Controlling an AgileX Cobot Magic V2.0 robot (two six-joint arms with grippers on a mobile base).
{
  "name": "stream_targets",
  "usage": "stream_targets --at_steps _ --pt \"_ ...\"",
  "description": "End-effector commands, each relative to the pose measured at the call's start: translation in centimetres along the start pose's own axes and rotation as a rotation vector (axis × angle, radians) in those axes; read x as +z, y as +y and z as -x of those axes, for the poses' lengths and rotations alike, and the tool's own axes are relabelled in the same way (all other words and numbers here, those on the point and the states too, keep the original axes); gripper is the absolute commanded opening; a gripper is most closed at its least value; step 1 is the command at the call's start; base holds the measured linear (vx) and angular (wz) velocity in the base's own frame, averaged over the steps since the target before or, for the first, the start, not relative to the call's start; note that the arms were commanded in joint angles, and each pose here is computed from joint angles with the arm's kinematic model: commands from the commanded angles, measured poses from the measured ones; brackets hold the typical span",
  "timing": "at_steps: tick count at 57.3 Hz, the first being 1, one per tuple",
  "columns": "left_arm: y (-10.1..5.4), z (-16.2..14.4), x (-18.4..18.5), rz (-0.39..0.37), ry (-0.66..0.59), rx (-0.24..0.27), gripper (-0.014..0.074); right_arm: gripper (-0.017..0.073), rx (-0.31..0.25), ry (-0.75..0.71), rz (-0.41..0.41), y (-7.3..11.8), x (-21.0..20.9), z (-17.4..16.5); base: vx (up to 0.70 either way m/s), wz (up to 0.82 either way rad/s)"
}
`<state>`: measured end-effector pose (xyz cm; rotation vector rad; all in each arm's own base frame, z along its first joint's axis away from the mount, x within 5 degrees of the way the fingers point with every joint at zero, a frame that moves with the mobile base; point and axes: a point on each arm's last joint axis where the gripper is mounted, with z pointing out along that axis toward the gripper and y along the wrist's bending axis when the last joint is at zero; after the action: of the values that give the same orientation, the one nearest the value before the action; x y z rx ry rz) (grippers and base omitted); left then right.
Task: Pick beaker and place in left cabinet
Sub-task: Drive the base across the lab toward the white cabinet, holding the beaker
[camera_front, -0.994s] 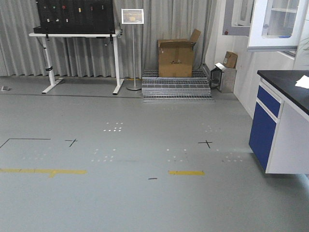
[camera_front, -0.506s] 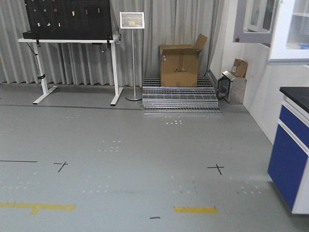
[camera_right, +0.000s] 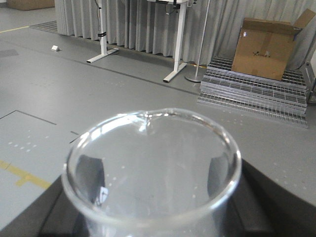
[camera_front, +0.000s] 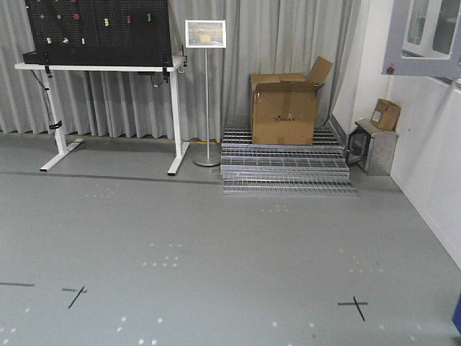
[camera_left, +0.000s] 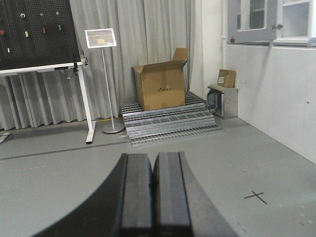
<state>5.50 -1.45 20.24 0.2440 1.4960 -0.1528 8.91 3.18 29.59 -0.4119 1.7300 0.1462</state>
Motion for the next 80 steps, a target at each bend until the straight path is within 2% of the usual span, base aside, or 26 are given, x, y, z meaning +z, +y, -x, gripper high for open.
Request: stream_targets --at_steps 1,80 --pt "0.03 0.31 -0.13 0.004 -0.085 -0.012 0.0001 -0.0006 -0.027 -0.097 0.013 0.02 -0.26 1.61 0.71 -0.02" --pt "0.03 0.31 -0.13 0.004 -0.085 -0.012 0.0001 -0.0006 -0.027 -0.098 0.013 0.02 -0.27 1.62 0.7 -0.05"
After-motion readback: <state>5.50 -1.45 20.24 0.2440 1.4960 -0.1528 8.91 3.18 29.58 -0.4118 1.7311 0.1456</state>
